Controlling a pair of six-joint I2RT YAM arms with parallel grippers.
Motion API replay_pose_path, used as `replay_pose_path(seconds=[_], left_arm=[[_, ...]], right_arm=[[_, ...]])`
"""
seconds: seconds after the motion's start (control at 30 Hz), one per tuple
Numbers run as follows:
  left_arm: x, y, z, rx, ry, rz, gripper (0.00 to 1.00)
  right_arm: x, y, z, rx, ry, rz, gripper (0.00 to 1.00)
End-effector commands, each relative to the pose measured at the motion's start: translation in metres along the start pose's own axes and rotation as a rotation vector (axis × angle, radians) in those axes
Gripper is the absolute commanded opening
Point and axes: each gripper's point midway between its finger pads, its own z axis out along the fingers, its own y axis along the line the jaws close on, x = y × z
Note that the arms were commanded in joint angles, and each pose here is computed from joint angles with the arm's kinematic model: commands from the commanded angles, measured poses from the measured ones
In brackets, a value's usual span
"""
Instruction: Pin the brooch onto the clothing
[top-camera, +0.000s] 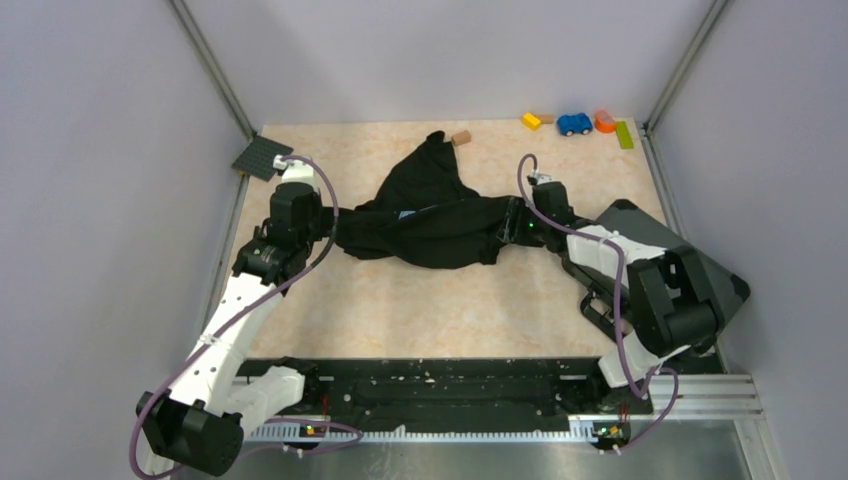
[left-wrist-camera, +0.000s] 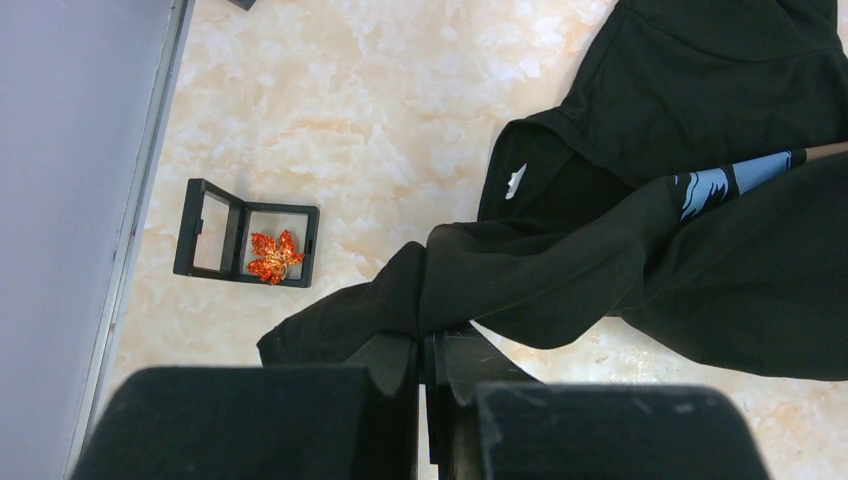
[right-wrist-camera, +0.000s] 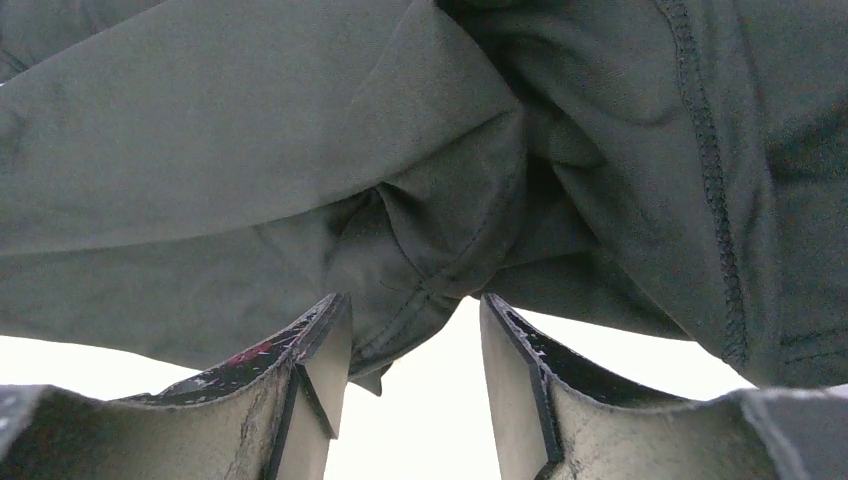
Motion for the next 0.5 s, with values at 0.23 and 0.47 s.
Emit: replay_pose_path(seconds=[0.23,0.47], left_arm=[[-0.0130,-0.0009,0.0020,0.004,-0.047,-0.009,0.00],[-0.0135,-0.0013,0.0018,0.006,-0.048,-0.010,0.00]], right_arm=[[-0.0091,0.0006,0.0120,-0.010,-0.028,0.007,0.51],[-0.0153,0.0043,0.0069,-0.022,-0.049,0.001,0.39]])
